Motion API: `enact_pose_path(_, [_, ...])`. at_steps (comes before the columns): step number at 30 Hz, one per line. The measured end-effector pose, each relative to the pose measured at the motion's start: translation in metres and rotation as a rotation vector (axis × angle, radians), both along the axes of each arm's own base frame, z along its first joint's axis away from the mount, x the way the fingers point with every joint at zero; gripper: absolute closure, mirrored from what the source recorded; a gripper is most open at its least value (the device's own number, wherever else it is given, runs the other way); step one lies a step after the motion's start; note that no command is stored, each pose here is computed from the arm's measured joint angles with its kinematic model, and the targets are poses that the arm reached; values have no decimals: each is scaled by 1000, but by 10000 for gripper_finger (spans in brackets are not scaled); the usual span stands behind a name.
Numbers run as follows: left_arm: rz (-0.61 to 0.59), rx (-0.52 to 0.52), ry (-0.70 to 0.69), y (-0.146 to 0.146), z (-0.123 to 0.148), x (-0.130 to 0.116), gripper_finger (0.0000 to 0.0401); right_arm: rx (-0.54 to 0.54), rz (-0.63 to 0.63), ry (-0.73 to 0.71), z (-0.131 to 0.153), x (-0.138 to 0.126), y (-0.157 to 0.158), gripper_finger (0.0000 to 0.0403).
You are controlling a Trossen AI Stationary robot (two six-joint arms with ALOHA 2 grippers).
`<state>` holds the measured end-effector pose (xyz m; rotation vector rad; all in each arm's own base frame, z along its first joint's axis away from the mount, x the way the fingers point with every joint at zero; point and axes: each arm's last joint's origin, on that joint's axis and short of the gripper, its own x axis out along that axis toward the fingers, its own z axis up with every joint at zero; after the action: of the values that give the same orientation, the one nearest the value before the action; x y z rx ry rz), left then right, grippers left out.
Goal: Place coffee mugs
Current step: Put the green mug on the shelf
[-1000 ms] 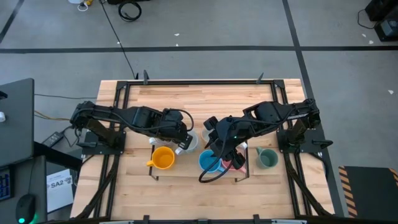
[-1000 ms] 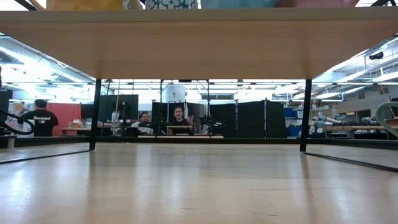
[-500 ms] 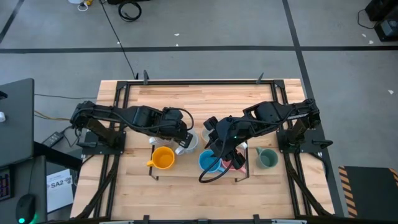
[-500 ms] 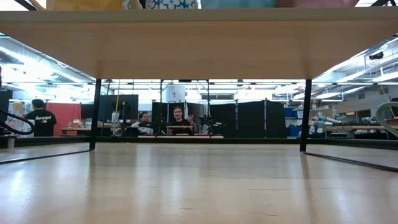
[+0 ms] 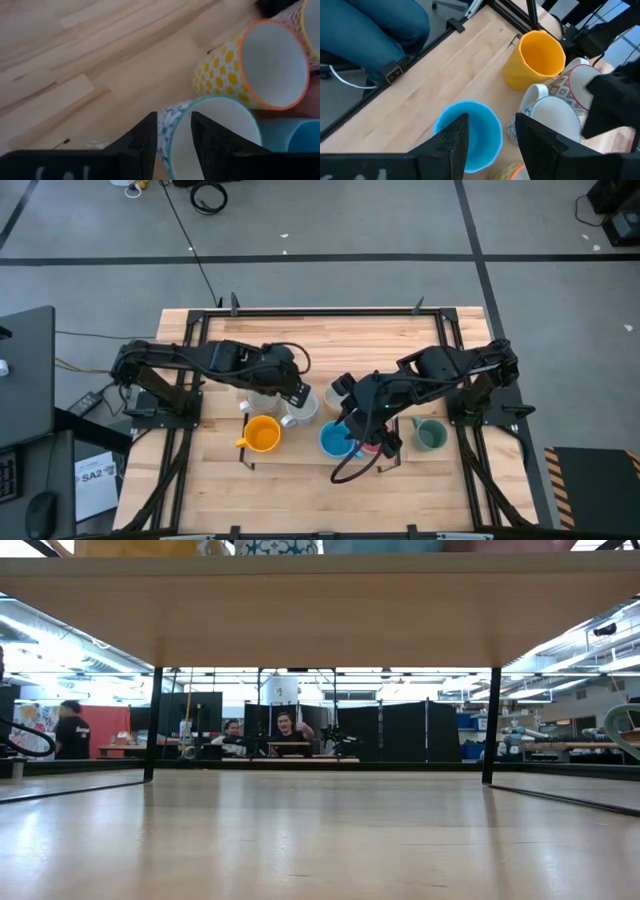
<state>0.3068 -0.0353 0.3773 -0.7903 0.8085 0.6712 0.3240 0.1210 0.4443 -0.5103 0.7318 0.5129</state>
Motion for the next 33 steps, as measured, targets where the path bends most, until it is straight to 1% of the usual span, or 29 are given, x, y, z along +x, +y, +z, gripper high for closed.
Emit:
enact_pose_path(6, [-18, 23, -42, 9, 13, -11, 277, 20, -68, 48, 4, -15, 1, 237])
enact_pose_path(8, [-49, 44, -52, 11, 19, -18, 277, 38, -95, 83, 5, -22, 2, 237])
enact_pose_path(11, [-132, 101, -73, 12, 31, -30, 277, 46, -143, 132, 5, -33, 7, 237])
enact_pose_path(13, [-214, 150, -81, 10, 38, -41, 277, 37, -175, 141, 5, -38, 12, 237])
enact_pose_path(18, [-358, 269, -127, 0, 59, -74, 278, 1, -249, 170, 3, -53, 27, 237])
enact_pose_path(23, [-531, 382, -144, -21, 70, -112, 278, 6, -407, 214, -1, -73, 44, 237])
enact_pose_path(25, [-573, 421, -151, -31, 67, -124, 278, 15, -467, 177, 0, -81, 55, 237])
enact_pose_path(28, [-609, 462, -150, -43, 53, -140, 278, 28, -498, 132, 0, -94, 71, 237])
enact_pose_path(33, [-637, 444, -188, -54, 29, -160, 278, 86, -601, 42, 2, -112, 90, 237])
